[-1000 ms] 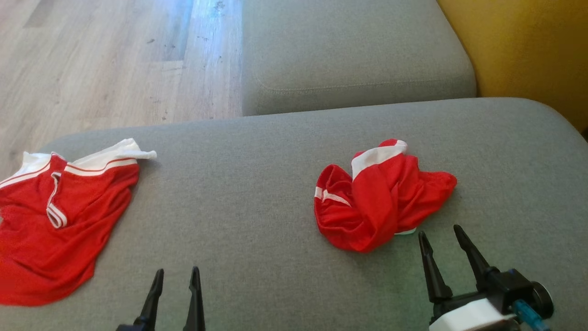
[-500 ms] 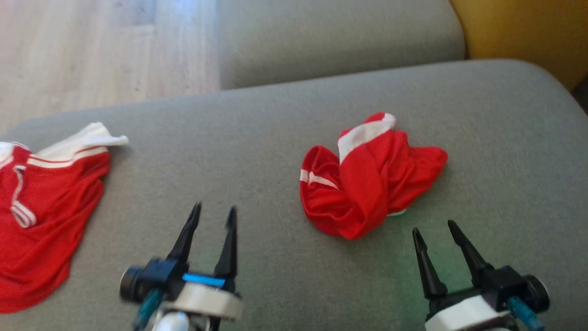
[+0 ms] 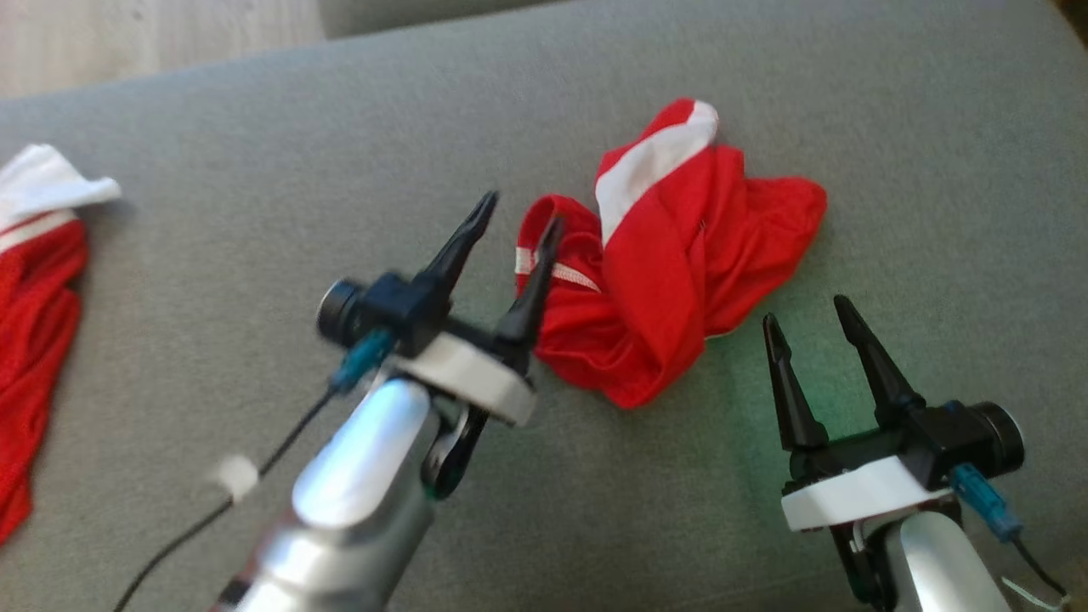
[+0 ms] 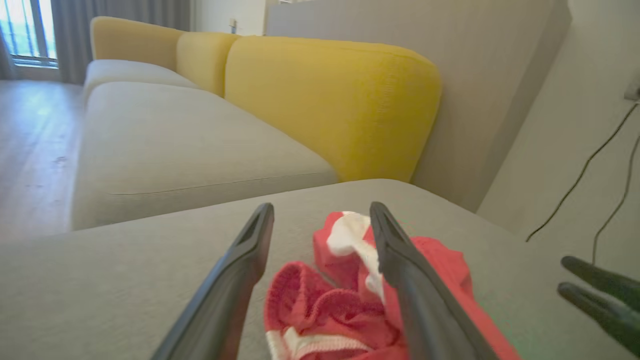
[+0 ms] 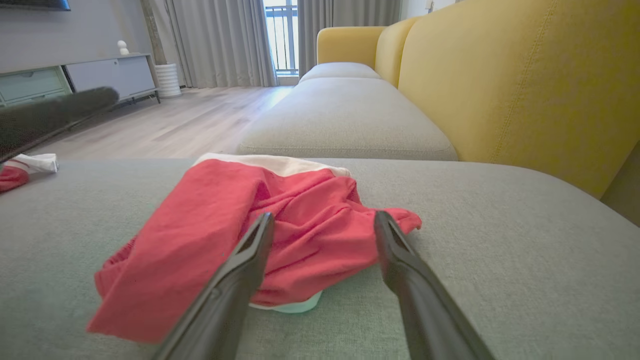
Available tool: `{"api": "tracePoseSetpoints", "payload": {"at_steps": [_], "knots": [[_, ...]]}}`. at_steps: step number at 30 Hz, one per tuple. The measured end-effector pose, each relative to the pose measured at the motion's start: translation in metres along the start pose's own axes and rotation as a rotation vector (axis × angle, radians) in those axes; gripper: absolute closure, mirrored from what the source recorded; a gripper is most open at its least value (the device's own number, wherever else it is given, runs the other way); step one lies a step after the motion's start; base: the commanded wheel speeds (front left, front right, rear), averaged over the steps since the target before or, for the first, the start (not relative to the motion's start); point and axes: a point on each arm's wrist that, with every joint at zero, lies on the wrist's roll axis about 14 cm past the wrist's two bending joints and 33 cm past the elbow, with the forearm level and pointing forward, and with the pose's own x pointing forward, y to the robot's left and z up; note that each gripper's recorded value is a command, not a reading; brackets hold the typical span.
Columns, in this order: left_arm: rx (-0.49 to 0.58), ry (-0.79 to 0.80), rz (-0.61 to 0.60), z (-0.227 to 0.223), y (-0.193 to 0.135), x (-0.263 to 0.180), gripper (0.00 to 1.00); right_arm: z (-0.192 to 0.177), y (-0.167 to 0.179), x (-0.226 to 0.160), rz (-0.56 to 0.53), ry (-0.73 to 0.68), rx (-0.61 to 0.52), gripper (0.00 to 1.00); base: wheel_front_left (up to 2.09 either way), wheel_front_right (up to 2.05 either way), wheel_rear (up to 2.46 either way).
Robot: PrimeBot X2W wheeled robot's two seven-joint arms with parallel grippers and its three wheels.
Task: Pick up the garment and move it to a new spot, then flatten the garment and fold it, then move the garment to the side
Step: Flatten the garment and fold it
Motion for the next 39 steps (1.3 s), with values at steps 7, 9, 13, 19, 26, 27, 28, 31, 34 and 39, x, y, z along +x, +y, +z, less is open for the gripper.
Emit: {"api": "tracePoseSetpoints", "payload": {"at_steps": [7, 9, 13, 19, 26, 27, 28, 31, 34, 39], "knots": [[-0.143, 0.095, -0.154, -0.018, -0.037, 0.037, 0.00, -0.015, -0.014, 0.004, -0.040, 0.047, 0.004, 0.00, 0.00, 0.00, 0.00], [-0.172, 0.194, -0.186, -0.040, -0.049, 0.038, 0.00, -0.017, -0.019, 0.005, -0.053, 0.053, 0.001, 0.00, 0.00, 0.00, 0.00], [-0.181, 0.310, -0.170, -0.066, -0.047, 0.033, 0.00, -0.019, -0.020, 0.005, -0.056, 0.060, 0.002, 0.00, 0.00, 0.00, 0.00], [-0.124, 0.243, -0.140, -0.053, -0.035, 0.038, 1.00, -0.016, -0.016, 0.009, -0.044, 0.048, 0.004, 0.00, 0.00, 0.00, 0.00], [-0.023, 0.141, -0.008, -0.016, 0.000, 0.034, 1.00, -0.002, -0.005, 0.008, -0.009, 0.004, 0.005, 0.00, 0.00, 0.00, 0.00], [-0.023, 0.122, 0.005, -0.008, 0.003, 0.033, 1.00, 0.002, -0.002, 0.007, -0.003, -0.005, 0.005, 0.00, 0.00, 0.00, 0.00], [-0.032, 0.107, 0.017, -0.001, 0.005, 0.031, 1.00, 0.004, -0.001, 0.005, 0.001, -0.013, 0.005, 0.00, 0.00, 0.00, 0.00], [-0.057, 0.096, 0.005, 0.008, -0.003, 0.026, 0.45, 0.007, 0.003, -0.004, 0.007, -0.021, 0.008, 0.00, 0.00, 0.00, 0.00], [-0.104, 0.149, -0.001, -0.006, -0.013, 0.021, 0.00, 0.006, 0.006, -0.008, 0.012, -0.018, 0.009, 0.00, 0.00, 0.00, 0.00], [-0.166, 0.235, -0.018, -0.031, -0.017, 0.022, 0.00, 0.000, -0.002, -0.007, -0.012, 0.001, 0.008, 0.00, 0.00, 0.00, 0.00]]}}
